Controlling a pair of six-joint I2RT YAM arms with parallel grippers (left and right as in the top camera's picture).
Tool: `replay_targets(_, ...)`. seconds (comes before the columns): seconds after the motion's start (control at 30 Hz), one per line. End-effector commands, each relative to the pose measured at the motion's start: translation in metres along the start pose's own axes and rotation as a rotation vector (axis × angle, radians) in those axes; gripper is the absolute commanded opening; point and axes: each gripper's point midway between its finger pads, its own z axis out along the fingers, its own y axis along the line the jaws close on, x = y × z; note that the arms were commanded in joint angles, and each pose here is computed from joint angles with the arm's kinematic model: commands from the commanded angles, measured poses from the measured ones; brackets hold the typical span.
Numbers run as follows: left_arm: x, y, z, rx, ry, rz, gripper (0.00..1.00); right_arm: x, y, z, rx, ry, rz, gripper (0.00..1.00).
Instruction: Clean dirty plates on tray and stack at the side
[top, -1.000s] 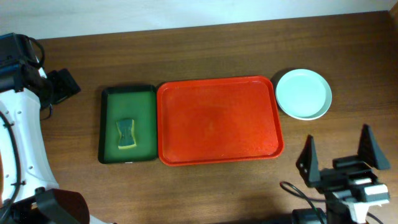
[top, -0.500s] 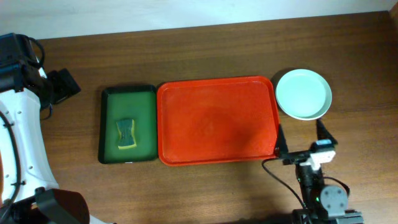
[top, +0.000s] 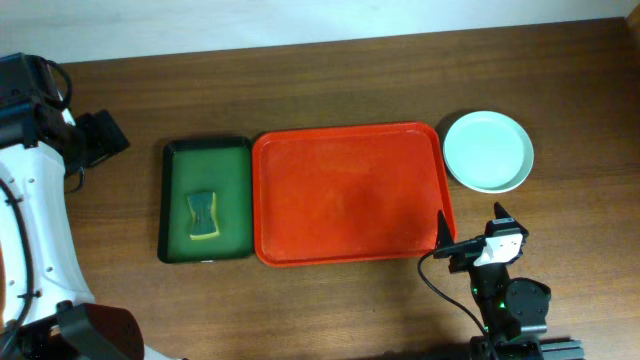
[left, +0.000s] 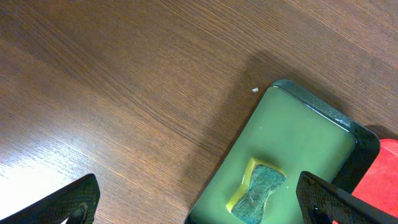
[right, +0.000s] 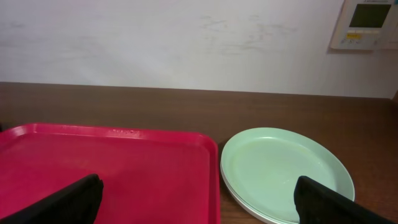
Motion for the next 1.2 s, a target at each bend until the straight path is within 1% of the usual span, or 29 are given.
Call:
replay_targets(0.0,-0.001,-0.002,-0.002,0.009,-0.003,-0.012,0.99,0.002,0.001,0.000,-0.003,0.003,0.011,0.98)
replay_targets(0.67,-0.001,-0.001,-0.006,0.011,-0.012,-0.013,0.99,0.002,0.001,0.000,-0.003,0.003,0.011,0.98)
replay_targets(0.8,-0.004,0.003,-0.053,0.042,-0.127,-0.025,0.99,0.002,0.001,0.000,-0.003,0.003,0.011,0.98)
replay_targets(0.9,0.001,0.011,-0.119,0.085,-0.287,-0.041,0.99,0.002,0.001,0.000,-0.003,0.003,0.011,0.98)
replay_targets(0.93,0.008,0.017,-0.154,0.109,-0.375,-0.050,0.99,0.002,0.001,0.000,-0.003,0.003,0.011,0.98)
replay_targets(1.0,0.025,0.026,-0.205,0.144,-0.506,-0.063,0.99,0.002,0.001,0.000,-0.003,0.003,0.011,0.98)
replay_targets(1.1,0.051,0.039,-0.257,0.183,-0.650,-0.078,0.99,0.002,0.001,0.000,-0.003,0.003,0.011,0.98)
replay_targets(1.17,0.065,0.044,-0.271,0.190,-0.681,-0.081,0.99,0.002,0.001,0.000,-0.003,0.003,0.011,0.98)
